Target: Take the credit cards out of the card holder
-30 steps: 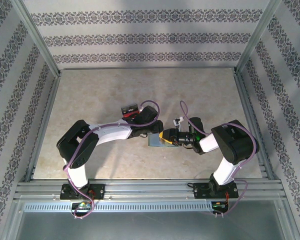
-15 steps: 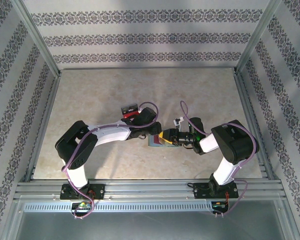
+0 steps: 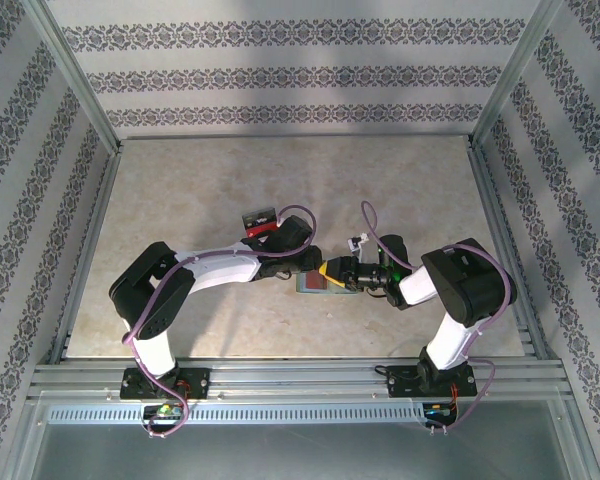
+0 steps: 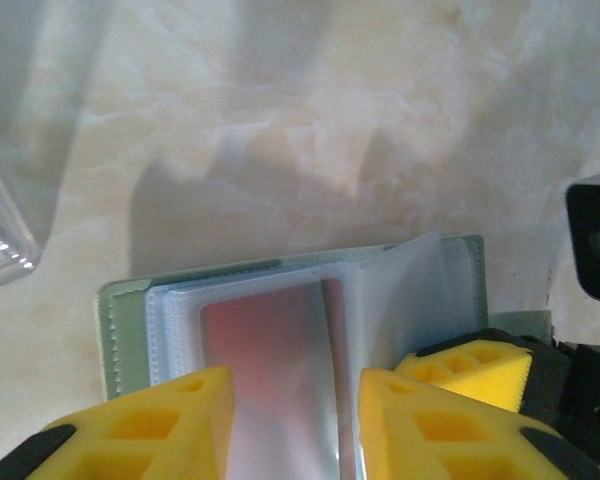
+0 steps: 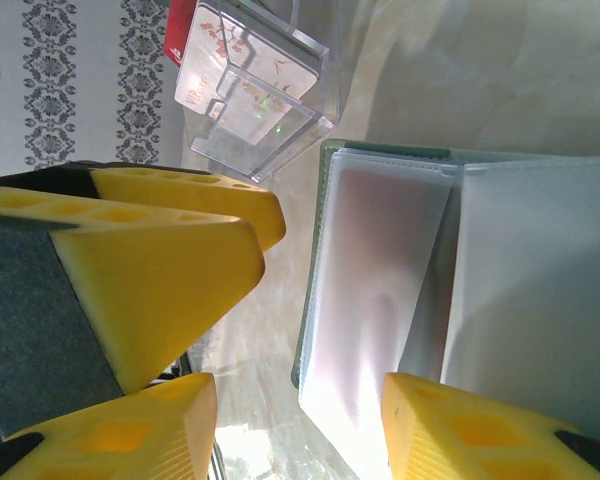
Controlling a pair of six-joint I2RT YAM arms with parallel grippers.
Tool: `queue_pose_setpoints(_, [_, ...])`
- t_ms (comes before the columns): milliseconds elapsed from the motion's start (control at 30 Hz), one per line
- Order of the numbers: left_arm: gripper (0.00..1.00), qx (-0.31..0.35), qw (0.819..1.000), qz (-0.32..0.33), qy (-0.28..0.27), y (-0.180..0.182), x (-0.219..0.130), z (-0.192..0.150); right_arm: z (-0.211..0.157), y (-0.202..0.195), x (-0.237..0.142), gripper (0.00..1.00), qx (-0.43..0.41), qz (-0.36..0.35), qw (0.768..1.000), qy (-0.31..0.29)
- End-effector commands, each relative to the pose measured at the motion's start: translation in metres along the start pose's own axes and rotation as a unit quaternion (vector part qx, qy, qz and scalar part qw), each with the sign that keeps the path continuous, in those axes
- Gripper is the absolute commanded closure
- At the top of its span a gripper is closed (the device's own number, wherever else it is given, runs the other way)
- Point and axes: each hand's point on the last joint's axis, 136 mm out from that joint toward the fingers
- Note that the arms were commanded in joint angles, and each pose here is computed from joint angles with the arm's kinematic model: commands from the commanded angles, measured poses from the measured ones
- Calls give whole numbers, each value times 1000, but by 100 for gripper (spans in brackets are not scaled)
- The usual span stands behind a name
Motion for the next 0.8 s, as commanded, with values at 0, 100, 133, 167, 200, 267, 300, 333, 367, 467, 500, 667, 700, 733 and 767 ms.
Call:
queue_pose_setpoints(0, [57,-8,1000,4,3,0,1,-4,-6,-11,-4,52,18,-20,1000,-12])
queue_pose_setpoints(100, [57,-21,1000,16,-5,8,-5,-3,-6,-7,-5,60,22,-34,999,-18])
queue_pose_setpoints(133, [58,-24,1000,17,-8,10,-7,-3,-7,-7,-6,63,23,-42,999,-20])
queue_pose_setpoints(167, [60,-27,999,19,-14,11,-10,-1,-7,-4,-7,68,21,-52,998,-23])
queue_pose_setpoints(200, [61,-28,999,22,-17,13,-12,-1,-13,-9,-9,70,25,-73,997,-20])
queue_pose_setpoints(267, [65,-29,999,26,-23,16,-16,1,-10,-3,-10,72,11,-112,993,-24])
queue_pose_setpoints(300, [66,-30,999,27,-25,17,-18,2,-13,-7,-14,73,9,-147,989,-24])
queue_pose_setpoints(333, [67,-30,999,28,-26,18,-19,1,-13,-8,-17,73,0,-178,984,-27])
queue_pose_setpoints(367, [70,-31,999,28,-26,19,-20,1,-17,-14,-23,75,-6,-220,975,-25])
queue_pose_setpoints(467, [72,-35,999,28,-27,20,-20,1,-18,-21,-37,84,-18,-299,954,-29])
queue_pose_setpoints(500, [72,-36,999,28,-27,21,-20,0,-20,-24,-39,86,-19,-317,948,-26])
queue_pose_setpoints(667, [73,-38,999,23,-23,20,-17,-1,-20,-33,-35,94,-35,-363,931,-10])
queue_pose_setpoints(700, [73,-38,999,23,-22,20,-17,-2,-19,-35,-32,96,-38,-368,929,-7])
queue_pose_setpoints(733, [73,-38,999,23,-21,20,-17,-2,-18,-36,-30,96,-40,-372,928,-4])
queue_pose_setpoints(767, [73,-39,999,22,-21,20,-17,-2,-17,-38,-28,97,-42,-376,926,-3])
Point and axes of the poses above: each hand's point on the last joint's axis, 136 mm out from that joint toward the fingers, its own x axis out along the fingers, its own y axis along the line the jaws close on, z = x × y, and after that the axes turned 7 degrees about x, right-handed
